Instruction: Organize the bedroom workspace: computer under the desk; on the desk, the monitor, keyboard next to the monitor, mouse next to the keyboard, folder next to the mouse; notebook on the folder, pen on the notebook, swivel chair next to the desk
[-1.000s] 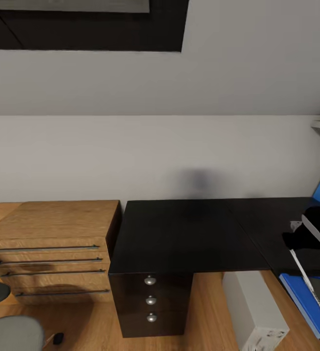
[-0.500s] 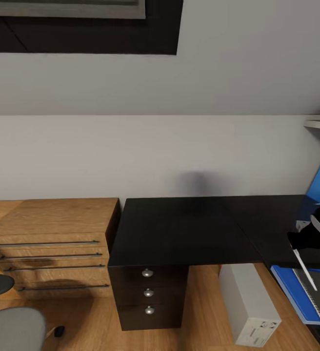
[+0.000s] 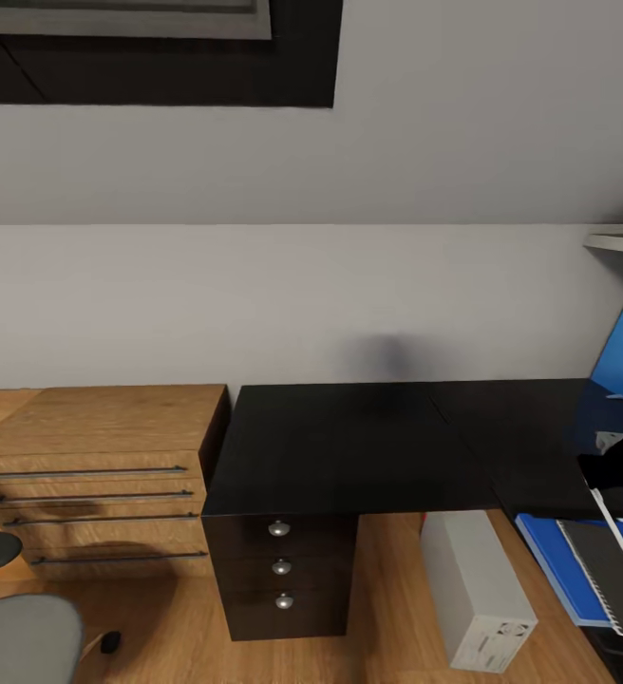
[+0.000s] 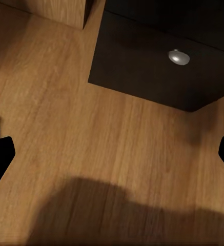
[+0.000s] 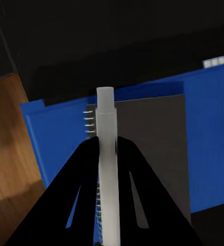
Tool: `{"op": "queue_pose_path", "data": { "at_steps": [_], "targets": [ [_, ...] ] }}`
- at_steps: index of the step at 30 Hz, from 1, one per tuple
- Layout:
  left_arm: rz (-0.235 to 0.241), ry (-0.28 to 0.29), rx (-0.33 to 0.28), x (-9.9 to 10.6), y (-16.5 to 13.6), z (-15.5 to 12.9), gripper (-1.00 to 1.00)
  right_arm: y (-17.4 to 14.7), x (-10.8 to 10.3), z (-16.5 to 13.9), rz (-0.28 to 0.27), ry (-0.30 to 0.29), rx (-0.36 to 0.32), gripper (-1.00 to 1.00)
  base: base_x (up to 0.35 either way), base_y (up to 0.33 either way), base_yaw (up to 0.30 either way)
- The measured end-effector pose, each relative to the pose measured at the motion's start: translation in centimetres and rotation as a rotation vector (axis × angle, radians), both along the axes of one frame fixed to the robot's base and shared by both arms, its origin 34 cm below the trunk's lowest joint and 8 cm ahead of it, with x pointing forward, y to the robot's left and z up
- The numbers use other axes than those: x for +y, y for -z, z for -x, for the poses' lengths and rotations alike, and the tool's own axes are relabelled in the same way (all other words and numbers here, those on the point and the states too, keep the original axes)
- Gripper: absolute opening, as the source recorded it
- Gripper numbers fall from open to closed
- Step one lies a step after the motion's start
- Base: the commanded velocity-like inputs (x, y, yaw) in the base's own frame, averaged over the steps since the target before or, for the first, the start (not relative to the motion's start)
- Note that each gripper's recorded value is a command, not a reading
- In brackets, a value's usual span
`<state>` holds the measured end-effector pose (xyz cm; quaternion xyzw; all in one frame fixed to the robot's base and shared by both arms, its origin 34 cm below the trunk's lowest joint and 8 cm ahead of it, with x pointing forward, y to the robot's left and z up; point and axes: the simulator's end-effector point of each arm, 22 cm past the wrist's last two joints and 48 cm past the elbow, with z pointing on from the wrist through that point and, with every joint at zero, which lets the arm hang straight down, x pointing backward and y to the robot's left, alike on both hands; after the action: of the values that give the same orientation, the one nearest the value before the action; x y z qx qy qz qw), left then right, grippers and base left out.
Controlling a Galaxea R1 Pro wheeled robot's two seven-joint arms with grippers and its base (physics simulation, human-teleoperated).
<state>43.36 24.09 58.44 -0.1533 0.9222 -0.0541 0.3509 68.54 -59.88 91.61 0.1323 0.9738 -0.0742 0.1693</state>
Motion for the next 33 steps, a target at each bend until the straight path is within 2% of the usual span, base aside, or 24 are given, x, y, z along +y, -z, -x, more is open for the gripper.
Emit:
{"op": "queue_pose_path", "data": {
  "at_steps": [7, 8, 10, 11, 15, 19, 27, 33],
  "targets": [
    [0.0, -0.001, 0.001, 0.0, 0.0, 0.0, 1.0, 0.0, -0.1, 0.1, 0.0, 0.002, -0.001, -1.0, -0.005, -0.007, 0.0],
    [0.0, -0.001, 0.001, 0.0, 0.0, 0.0, 1.0, -0.3, -0.8, 0.4, 0.0, 0.008, -0.003, -1.0, 0.0, 0.0, 0.0],
    [0.0, -0.001, 0.001, 0.0, 0.0, 0.0, 1.0, -0.4, -0.7, 0.4, -0.018, 0.006, -0.009, -1.0, 0.0, 0.0, 0.0],
    [0.0, -0.001, 0.001, 0.0, 0.0, 0.0, 1.0, -0.2, -0.2, 0.5, -0.036, -0.012, -0.005, -1.0, 0.0, 0.0, 0.0],
    [0.0, -0.001, 0.001, 0.0, 0.0, 0.0, 1.0, 0.1, 0.3, 0.7, -0.042, -0.041, 0.013, -1.0, 0.0, 0.0, 0.0],
    [0.0, -0.001, 0.001, 0.0, 0.0, 0.0, 1.0, 0.3, 1.3, 0.6, -0.087, -0.077, 0.007, -1.0, -0.002, -0.027, 0.0],
    [0.0, 0.0, 0.001, 0.0, 0.0, 0.0, 1.0, 0.2, -0.2, 1.4, -0.05, -0.09, 0.026, -1.0, -0.091, -0.12, 0.0],
    [0.0, -0.001, 0.0, 0.0, 0.0, 0.0, 1.0, 0.3, -0.5, 1.6, -0.039, -0.093, 0.032, -1.0, -0.039, -0.014, 0.0]
  ]
}}
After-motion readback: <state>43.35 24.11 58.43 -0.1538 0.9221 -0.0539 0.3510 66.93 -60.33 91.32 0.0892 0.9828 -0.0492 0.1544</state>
